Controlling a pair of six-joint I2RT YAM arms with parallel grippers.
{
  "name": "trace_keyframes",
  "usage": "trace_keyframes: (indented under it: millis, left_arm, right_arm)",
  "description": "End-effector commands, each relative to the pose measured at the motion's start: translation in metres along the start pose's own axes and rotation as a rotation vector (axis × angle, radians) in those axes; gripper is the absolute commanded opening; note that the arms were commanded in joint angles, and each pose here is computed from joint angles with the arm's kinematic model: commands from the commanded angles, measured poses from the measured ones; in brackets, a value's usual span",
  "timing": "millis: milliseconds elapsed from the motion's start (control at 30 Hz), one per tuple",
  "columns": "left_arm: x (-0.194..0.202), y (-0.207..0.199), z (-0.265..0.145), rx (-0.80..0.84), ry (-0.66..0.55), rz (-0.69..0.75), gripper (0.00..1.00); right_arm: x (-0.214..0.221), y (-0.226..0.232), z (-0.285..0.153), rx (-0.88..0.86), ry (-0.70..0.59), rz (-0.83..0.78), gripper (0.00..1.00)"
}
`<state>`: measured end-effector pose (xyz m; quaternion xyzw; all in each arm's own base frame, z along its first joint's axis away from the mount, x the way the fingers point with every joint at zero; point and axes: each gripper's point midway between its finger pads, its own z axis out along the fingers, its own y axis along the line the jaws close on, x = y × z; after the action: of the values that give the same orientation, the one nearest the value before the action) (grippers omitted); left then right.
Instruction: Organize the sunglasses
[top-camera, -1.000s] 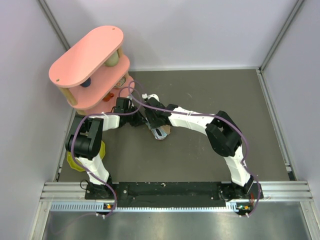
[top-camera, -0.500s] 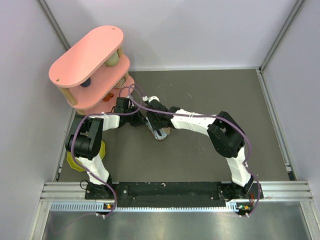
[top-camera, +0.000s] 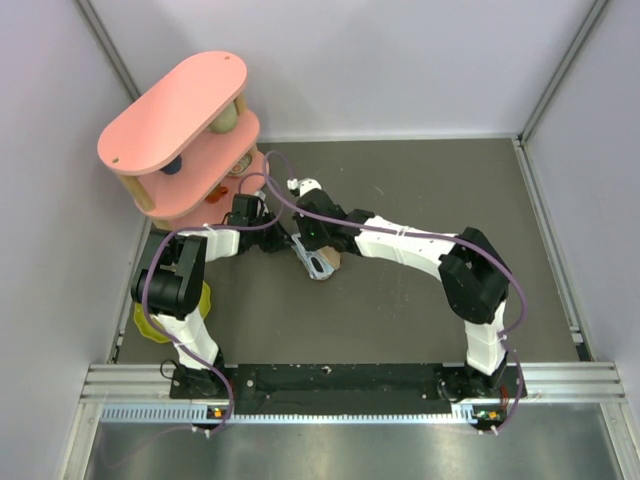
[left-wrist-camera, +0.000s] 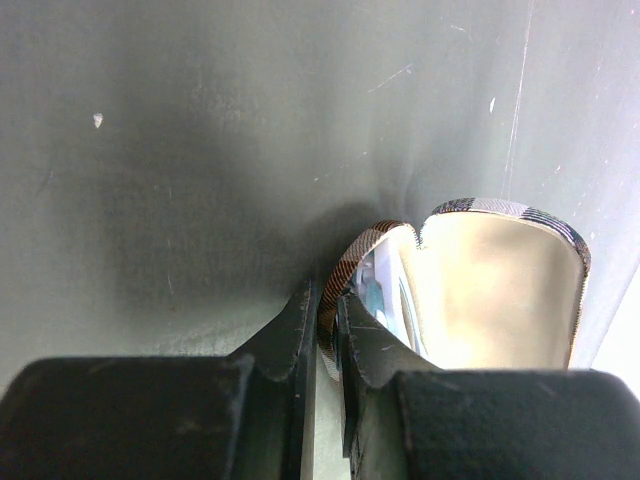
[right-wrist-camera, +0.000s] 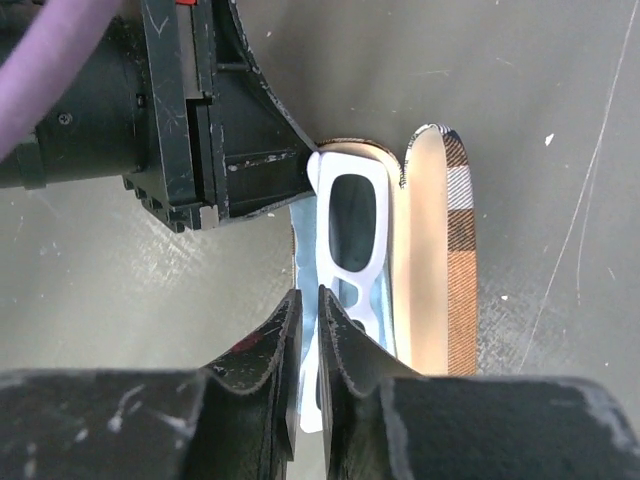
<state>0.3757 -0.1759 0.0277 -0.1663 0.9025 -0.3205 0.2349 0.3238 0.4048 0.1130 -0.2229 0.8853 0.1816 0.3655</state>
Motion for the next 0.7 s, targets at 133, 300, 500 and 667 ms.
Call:
trace_keyframes:
  millis: [133, 300, 500, 667]
  left_arm:
    - [0.020, 0.012, 0.003, -0.045, 0.072, 0.005, 0.00]
    - [0.021, 0.013, 0.003, -0.047, 0.076, 0.001, 0.00]
    - [0.021, 0.012, 0.003, -0.045, 0.078, 0.000, 0.00]
    - [0.021, 0.012, 0.003, -0.046, 0.075, 0.002, 0.00]
  right_arm:
    - [0.013, 0.015, -0.001, -0.065, 0.044, 0.026, 0.07]
    - [0.025, 0.013, 0.001, -0.059, 0.075, 0.033, 0.05]
    - [0.036, 0.008, 0.005, -0.035, 0.108, 0.047, 0.05]
    - [0.040, 0.003, 0.002, -0.010, 0.114, 0.045, 0.19]
